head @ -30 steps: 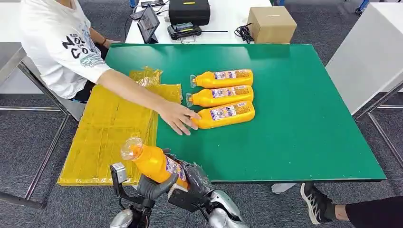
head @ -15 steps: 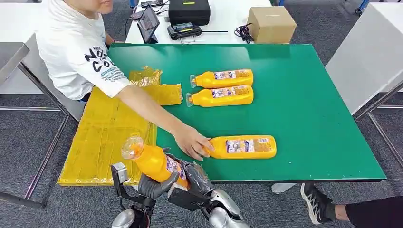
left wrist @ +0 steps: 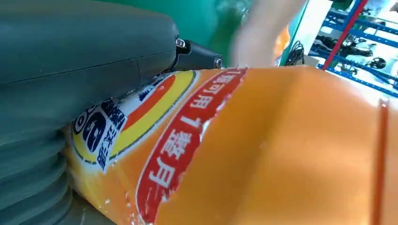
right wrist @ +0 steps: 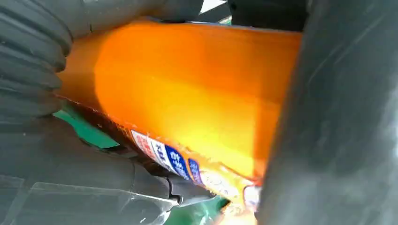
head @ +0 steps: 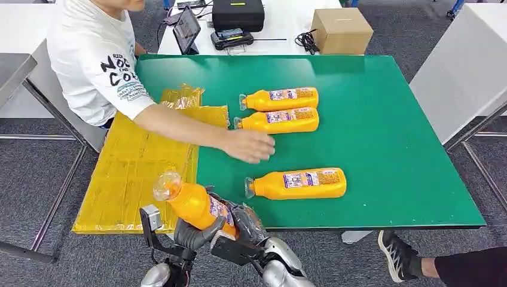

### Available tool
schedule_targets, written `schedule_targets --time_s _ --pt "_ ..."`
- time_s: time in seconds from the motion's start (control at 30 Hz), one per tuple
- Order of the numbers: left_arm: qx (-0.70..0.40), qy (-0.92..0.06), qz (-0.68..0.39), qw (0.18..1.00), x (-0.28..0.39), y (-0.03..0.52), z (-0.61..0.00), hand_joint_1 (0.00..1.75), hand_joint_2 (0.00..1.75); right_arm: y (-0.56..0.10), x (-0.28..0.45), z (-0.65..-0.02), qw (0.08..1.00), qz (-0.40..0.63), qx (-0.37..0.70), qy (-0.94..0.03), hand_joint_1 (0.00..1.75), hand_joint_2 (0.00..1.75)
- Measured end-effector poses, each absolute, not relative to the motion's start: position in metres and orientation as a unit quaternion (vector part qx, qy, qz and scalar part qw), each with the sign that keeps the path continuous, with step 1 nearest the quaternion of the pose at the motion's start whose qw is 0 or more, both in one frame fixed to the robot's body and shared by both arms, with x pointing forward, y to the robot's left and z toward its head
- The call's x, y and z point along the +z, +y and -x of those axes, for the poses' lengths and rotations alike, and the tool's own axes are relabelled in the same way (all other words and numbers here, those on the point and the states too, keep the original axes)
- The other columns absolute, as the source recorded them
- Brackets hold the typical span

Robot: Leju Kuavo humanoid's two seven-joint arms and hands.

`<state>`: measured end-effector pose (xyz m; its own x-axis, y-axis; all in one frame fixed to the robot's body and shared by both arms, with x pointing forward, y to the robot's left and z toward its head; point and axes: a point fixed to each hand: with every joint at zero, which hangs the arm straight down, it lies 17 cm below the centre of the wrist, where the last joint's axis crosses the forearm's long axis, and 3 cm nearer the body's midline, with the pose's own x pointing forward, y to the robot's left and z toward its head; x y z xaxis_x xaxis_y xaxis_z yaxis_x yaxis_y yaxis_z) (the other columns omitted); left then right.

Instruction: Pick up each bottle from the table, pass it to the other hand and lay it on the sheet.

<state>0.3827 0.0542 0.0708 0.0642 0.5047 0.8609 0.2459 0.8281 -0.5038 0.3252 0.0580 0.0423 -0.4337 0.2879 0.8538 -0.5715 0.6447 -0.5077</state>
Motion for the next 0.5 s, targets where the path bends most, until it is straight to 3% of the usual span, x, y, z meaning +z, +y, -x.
schedule_targets --time_s 0.3,0.5 --pt "0.068 -0.75 0.207 0.625 0.117 0.062 -0.403 1.75 1.75 0.043 0.122 -0.321 0.5 -0.124 0.26 -0.816 0.0 0.0" --pt "0.089 -0.795 0.119 0.588 0.152 0.103 -0.432 1.75 1.75 0.032 0.198 -0.312 0.442 -0.155 0.183 -0.864 0.0 0.0"
